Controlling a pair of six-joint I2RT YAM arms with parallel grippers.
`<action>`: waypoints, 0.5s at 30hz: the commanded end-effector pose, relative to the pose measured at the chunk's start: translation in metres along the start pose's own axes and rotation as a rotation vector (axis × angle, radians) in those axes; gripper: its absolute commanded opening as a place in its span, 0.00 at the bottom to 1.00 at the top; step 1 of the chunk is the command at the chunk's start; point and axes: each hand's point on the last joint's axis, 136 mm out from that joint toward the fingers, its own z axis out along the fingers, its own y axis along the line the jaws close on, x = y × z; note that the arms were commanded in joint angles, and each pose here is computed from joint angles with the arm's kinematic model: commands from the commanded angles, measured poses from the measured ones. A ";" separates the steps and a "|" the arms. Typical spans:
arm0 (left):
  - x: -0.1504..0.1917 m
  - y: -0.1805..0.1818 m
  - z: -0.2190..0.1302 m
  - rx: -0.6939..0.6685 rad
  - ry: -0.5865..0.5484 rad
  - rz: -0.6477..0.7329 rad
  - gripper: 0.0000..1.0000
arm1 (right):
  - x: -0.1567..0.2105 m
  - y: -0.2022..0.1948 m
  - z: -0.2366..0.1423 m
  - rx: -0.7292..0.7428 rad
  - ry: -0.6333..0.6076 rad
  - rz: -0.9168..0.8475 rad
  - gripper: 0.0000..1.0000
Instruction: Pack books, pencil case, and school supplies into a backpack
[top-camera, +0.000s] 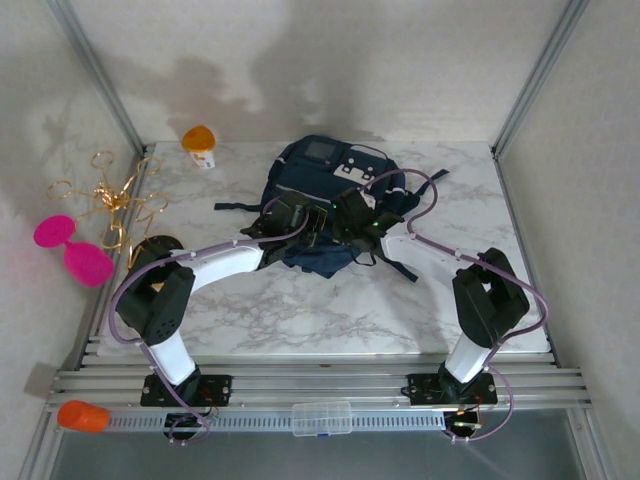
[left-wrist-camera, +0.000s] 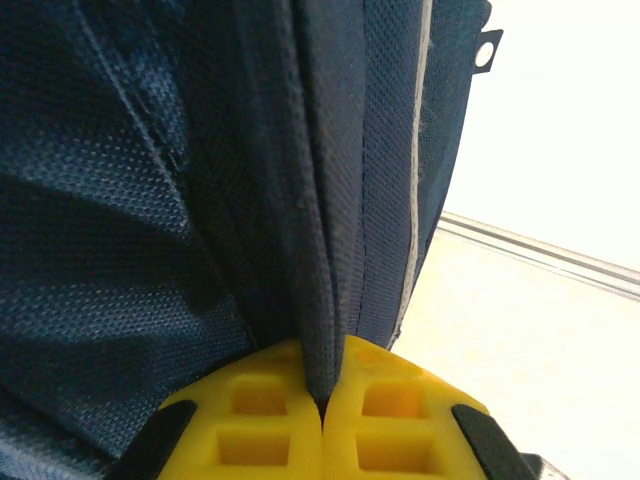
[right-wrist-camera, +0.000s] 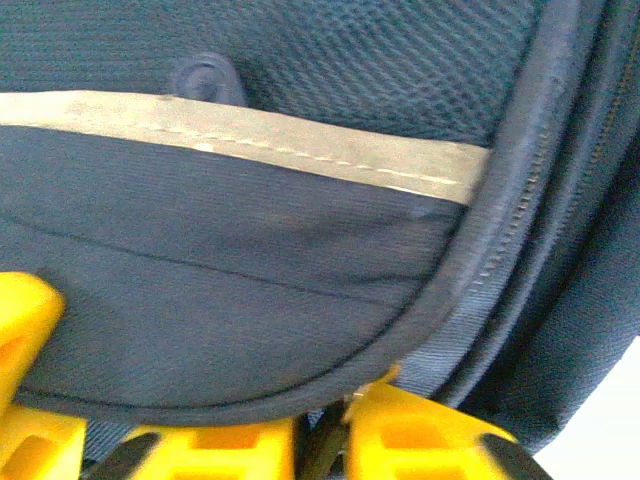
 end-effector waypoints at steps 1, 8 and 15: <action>-0.001 -0.042 -0.021 0.123 0.004 0.008 0.00 | -0.030 -0.028 -0.004 0.070 -0.107 0.017 0.09; -0.020 -0.027 -0.033 0.051 -0.049 0.082 0.00 | -0.056 -0.069 -0.016 0.141 -0.156 0.008 0.02; -0.034 -0.003 -0.043 -0.016 -0.070 0.143 0.00 | -0.094 -0.103 -0.008 0.114 -0.150 0.083 0.00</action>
